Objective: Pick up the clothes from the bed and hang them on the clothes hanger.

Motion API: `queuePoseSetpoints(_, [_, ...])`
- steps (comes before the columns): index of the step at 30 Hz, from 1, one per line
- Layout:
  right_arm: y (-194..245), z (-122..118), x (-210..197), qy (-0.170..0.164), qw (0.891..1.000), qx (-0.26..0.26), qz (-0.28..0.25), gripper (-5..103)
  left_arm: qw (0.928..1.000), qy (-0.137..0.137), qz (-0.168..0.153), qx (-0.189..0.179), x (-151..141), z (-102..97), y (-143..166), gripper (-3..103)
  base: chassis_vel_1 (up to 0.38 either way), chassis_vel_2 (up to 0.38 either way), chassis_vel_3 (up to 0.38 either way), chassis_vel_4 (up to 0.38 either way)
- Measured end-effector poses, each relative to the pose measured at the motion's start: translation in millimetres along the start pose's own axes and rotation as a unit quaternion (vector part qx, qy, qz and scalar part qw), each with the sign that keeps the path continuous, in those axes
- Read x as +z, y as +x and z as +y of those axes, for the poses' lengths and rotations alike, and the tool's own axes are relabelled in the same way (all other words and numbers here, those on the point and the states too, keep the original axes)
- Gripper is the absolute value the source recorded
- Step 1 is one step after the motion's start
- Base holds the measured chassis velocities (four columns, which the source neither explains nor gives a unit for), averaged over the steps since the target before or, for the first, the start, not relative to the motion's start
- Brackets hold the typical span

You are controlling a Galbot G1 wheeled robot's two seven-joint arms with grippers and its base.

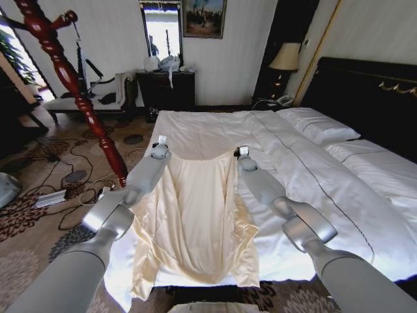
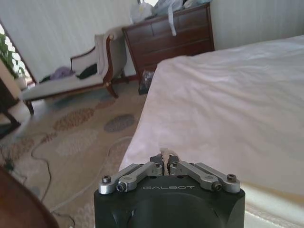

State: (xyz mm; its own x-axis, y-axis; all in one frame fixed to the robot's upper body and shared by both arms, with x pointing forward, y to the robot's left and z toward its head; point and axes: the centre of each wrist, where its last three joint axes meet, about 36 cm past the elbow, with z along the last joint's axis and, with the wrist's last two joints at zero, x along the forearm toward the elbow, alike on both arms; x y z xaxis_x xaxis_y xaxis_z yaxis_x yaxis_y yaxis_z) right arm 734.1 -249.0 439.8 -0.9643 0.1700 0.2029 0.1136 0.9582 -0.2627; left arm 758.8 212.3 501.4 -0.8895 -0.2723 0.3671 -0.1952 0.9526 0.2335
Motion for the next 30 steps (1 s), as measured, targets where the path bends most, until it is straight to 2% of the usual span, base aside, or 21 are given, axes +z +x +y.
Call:
queuePoseSetpoints(9, [10, 9, 16, 0.008, 0.999, -0.040, -0.009, 0, 0.9997, -0.018, 0.008, 0.012, 39, 15.1, 5, 2, 0.000, 0.000, 0.000, 0.000])
queuePoseSetpoints(11, [12, 10, 17, 0.010, 0.999, -0.050, -0.013, 0, 0.9995, -0.017, 0.013, 0.023, 44, 19.0, 8, 2, 0.000, 0.000, 0.000, 0.000])
queuePoseSetpoints(12, [15, 10, 18, 0.011, 0.998, -0.061, -0.016, -2, 0.9988, -0.016, 0.019, 0.043, 47, 22.2, 13, 0, 0.000, 0.000, 0.000, 0.000])
queuePoseSetpoints(15, [17, 11, 19, 0.013, 0.997, -0.078, -0.020, 8, 0.9970, -0.028, 0.017, 0.070, 52, 25.1, 20, 11, 0.000, 0.000, 0.000, 0.000])
queuePoseSetpoints(16, [19, 11, 20, 0.012, 0.996, -0.087, -0.024, 14, 0.9964, -0.034, 0.017, 0.076, 54, 25.5, 24, 11, 0.000, 0.000, 0.000, 0.000])
queuePoseSetpoints(17, [20, 11, 20, 0.012, 0.995, -0.094, -0.028, 14, 0.9958, -0.036, 0.019, 0.082, 55, 26.0, 26, 16, 0.000, 0.000, 0.000, 0.000])
queuePoseSetpoints(18, [23, 9, 21, 0.013, 0.994, -0.106, -0.032, 19, 0.9949, -0.037, 0.023, 0.091, 56, 28.9, 31, 21, 0.000, 0.000, 0.000, 0.000])
queuePoseSetpoints(19, [23, 9, 21, 0.013, 0.994, -0.106, -0.032, 19, 0.9949, -0.037, 0.023, 0.091, 56, 28.9, 31, 21, 0.000, 0.000, 0.000, 0.000])
queuePoseSetpoints(21, [28, 8, 24, 0.016, 0.991, -0.124, -0.037, 30, 0.9929, -0.040, 0.027, 0.109, 57, 38.9, 38, 32, 0.000, 0.000, 0.000, 0.000])
queuePoseSetpoints(22, [30, 9, 24, 0.012, 0.991, -0.130, -0.038, 30, 0.9917, -0.040, 0.029, 0.118, 58, 43.0, 41, 32, 0.000, 0.000, 0.000, 0.000])
queuePoseSetpoints(23, [35, 12, 24, -0.009, 0.989, -0.143, -0.038, 41, 0.9884, -0.038, 0.030, 0.144, 61, 54.0, 49, 43, 0.000, 0.000, 0.000, 0.000])
queuePoseSetpoints(25, [36, 13, 24, -0.013, 0.988, -0.146, -0.037, 41, 0.9880, -0.036, 0.029, 0.147, 62, 56.3, 51, 43, 0.000, 0.000, 0.000, 0.000])
queuePoseSetpoints(28, [42, 17, 23, -0.031, 0.983, -0.177, -0.039, 57, 0.9858, -0.014, 0.025, 0.165, 72, 81.8, 65, 59, 0.000, 0.000, 0.000, 0.000])
queuePoseSetpoints(29, [42, 17, 23, -0.031, 0.983, -0.177, -0.039, 57, 0.9858, -0.014, 0.025, 0.165, 72, 81.8, 65, 59, 0.000, 0.000, 0.000, 0.000])
queuePoseSetpoints(30, [44, 18, 22, -0.036, 0.981, -0.186, -0.040, 62, 0.9857, -0.011, 0.023, 0.167, 75, 88.8, 68, 64, 0.000, 0.000, 0.000, 0.000])
